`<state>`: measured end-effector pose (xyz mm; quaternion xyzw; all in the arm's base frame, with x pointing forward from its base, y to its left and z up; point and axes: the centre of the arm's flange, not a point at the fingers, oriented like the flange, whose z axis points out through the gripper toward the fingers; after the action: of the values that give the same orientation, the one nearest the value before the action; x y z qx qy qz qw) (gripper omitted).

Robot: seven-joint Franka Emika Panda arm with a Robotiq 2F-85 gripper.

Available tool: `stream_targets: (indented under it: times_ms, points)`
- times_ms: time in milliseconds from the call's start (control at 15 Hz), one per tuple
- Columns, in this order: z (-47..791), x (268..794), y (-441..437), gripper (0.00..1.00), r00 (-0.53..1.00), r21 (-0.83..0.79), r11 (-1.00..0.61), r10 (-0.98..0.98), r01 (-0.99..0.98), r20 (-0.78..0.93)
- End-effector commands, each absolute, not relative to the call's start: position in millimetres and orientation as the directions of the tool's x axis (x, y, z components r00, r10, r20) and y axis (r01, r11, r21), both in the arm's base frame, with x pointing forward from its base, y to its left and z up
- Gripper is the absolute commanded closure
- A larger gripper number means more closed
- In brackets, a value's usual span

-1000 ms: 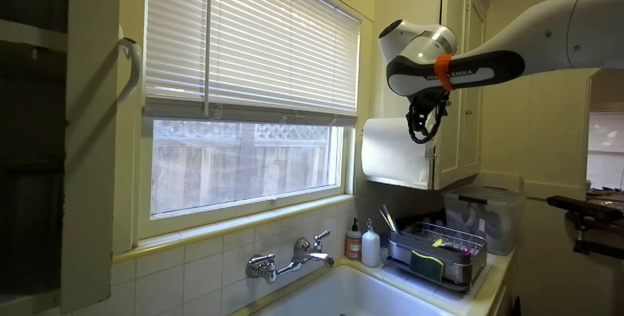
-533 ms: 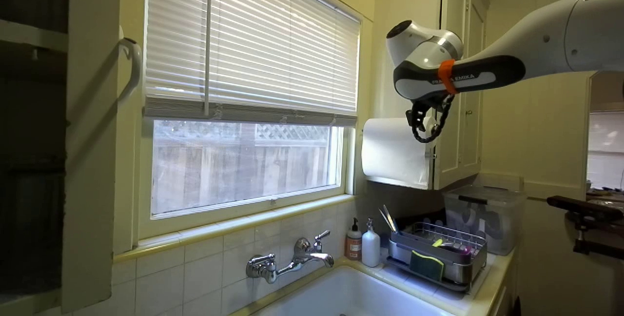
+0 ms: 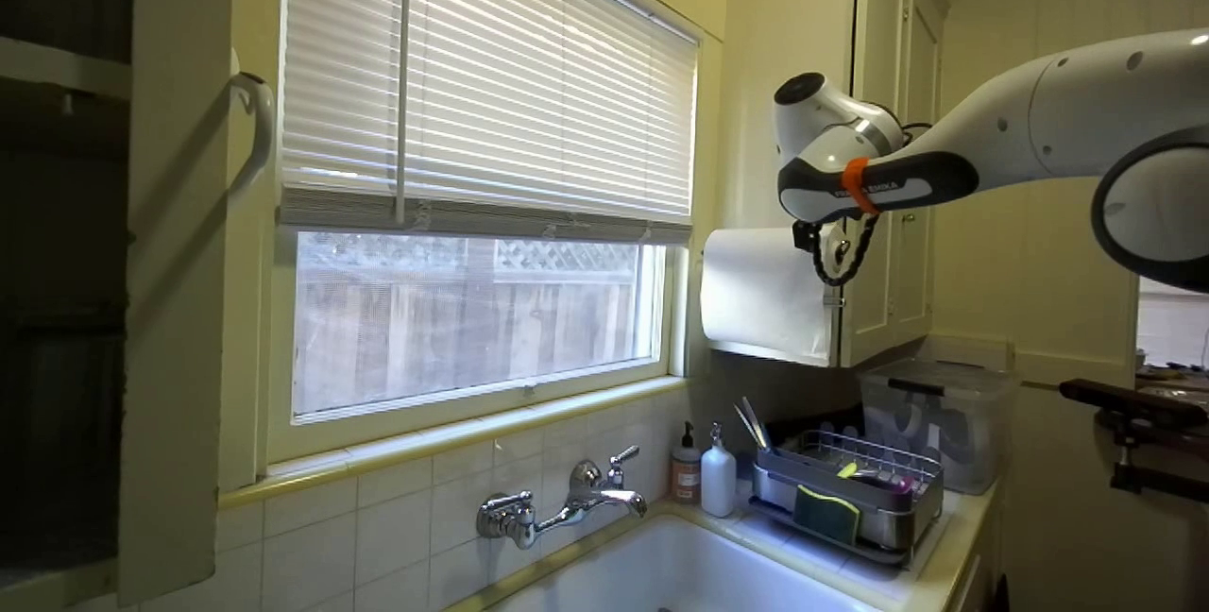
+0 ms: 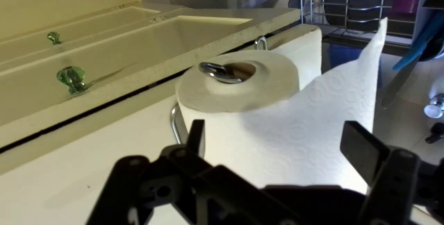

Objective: Pick up the tissue paper and put it on the left side of the base top

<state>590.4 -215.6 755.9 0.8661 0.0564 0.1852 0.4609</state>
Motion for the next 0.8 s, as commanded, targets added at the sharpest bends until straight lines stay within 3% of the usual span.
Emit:
stream_targets:
  times_ms: [0,733]
  points:
    - [755.5,593.6,-219.9,0.0,0.927,0.821,-0.565,0.262,-0.078,0.269]
    - [748.9,649.6,-244.9,0.0,0.895,0.832,-0.541,0.301,-0.126,0.331]
